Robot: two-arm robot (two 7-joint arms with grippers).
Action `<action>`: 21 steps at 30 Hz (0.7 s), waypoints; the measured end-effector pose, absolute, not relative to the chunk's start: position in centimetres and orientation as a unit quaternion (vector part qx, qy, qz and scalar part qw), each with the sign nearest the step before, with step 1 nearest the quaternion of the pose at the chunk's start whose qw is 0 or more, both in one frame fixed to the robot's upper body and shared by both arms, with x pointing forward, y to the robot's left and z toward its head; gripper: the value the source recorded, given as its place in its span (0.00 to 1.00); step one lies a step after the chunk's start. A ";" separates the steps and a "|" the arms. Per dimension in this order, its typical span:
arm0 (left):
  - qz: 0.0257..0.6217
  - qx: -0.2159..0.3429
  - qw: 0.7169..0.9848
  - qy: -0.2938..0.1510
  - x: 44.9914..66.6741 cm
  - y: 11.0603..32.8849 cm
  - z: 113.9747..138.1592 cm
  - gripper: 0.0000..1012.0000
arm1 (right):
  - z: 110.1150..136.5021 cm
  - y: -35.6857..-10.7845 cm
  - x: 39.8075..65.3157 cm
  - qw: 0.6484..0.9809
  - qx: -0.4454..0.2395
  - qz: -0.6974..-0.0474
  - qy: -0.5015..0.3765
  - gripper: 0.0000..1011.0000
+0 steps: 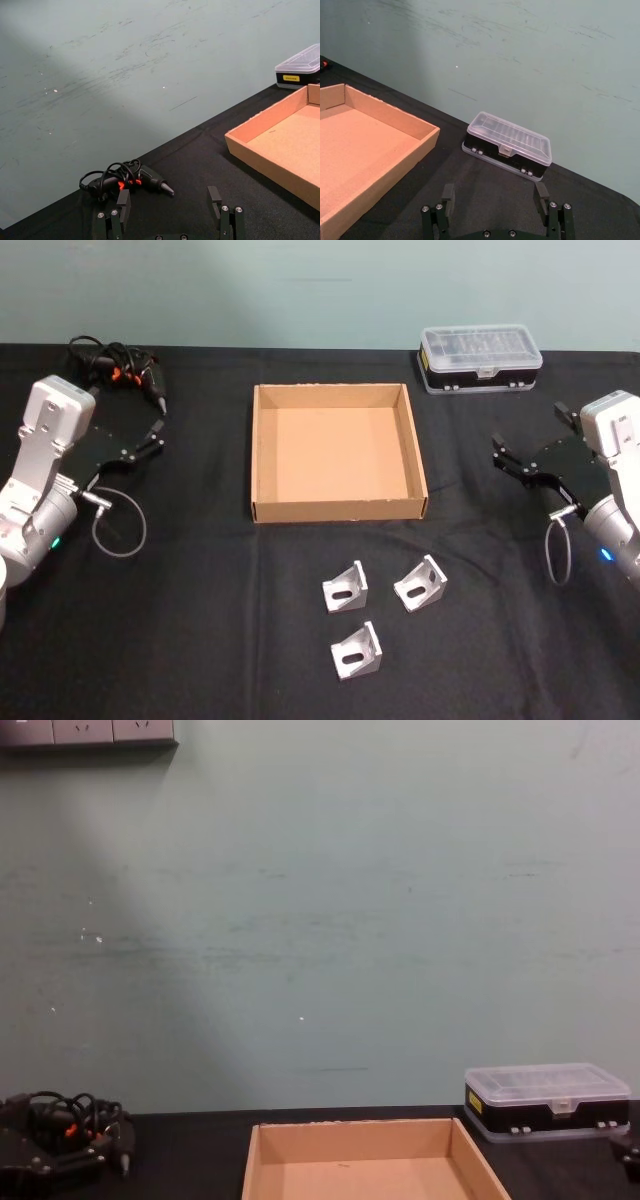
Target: Use one hand to pick up the angle iron from the table and place it into the box.
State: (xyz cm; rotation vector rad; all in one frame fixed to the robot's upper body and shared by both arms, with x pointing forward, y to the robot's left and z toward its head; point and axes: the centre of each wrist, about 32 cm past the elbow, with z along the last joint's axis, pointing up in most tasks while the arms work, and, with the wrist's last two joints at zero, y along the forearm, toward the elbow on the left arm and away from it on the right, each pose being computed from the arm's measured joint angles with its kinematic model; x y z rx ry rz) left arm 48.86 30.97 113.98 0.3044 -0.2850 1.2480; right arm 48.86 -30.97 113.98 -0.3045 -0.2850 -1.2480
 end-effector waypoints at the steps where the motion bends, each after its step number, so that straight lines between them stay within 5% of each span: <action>1: 0.580 0.141 0.791 -0.132 48.9 31.0 114.0 0.99 | 114.0 -31.0 48.9 0.791 -0.141 -0.580 -0.132 0.99; 21: 0.580 0.141 0.791 -0.132 48.9 31.0 114.0 0.99 | 114.0 -31.0 48.9 0.791 -0.142 -0.580 -0.132 0.99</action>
